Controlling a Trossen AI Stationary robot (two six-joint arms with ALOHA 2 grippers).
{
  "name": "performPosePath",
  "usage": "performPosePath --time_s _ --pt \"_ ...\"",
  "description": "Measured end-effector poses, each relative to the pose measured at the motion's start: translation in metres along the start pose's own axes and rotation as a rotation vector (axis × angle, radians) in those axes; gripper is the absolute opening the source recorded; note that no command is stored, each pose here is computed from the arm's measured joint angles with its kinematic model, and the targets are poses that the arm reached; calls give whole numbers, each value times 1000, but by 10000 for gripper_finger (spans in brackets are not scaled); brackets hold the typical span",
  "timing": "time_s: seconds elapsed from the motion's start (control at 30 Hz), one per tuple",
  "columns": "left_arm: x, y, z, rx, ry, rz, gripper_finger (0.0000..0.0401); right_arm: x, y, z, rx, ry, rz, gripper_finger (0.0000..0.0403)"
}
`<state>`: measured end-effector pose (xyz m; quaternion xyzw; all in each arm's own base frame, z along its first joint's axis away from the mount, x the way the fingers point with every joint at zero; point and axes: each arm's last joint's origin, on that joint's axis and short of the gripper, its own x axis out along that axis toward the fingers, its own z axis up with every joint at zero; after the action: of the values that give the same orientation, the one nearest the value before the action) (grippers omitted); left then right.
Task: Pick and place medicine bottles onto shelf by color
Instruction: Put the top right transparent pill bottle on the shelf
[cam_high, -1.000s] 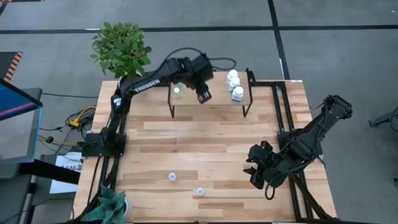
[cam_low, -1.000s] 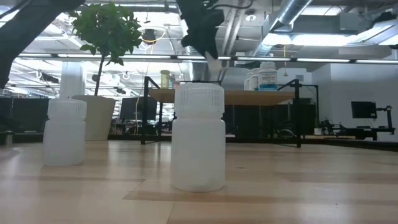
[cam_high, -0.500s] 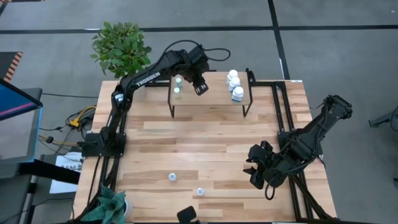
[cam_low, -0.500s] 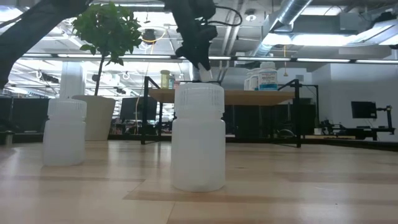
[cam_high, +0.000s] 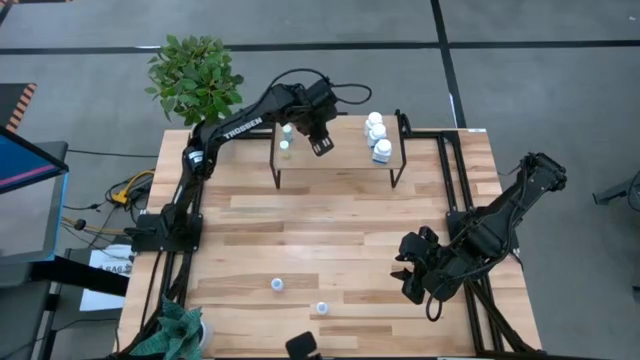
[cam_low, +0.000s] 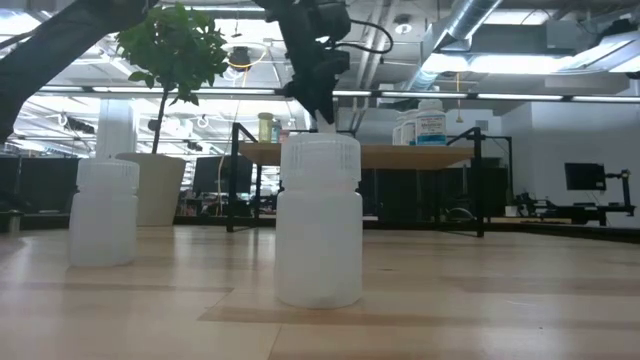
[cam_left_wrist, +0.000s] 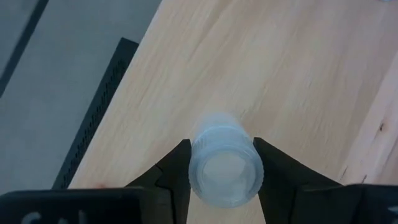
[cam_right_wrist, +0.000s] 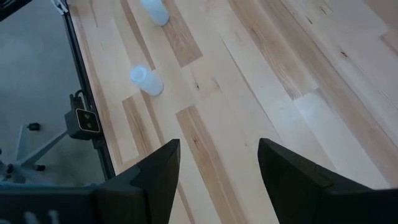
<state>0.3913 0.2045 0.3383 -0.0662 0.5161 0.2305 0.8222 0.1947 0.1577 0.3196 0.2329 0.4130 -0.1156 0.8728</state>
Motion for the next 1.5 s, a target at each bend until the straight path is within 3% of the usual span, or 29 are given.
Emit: performPosePath --time_s 0.77,1.07,1.5 --pt "4 -18 0 125 19 -20 123 0 0 0 -3 1 -1 240" --pt "20 -29 -3 146 88 -20 171 0 0 0 -8 1 0 240" --pt "12 -29 4 149 30 3 221 0 0 0 -11 4 1 240"
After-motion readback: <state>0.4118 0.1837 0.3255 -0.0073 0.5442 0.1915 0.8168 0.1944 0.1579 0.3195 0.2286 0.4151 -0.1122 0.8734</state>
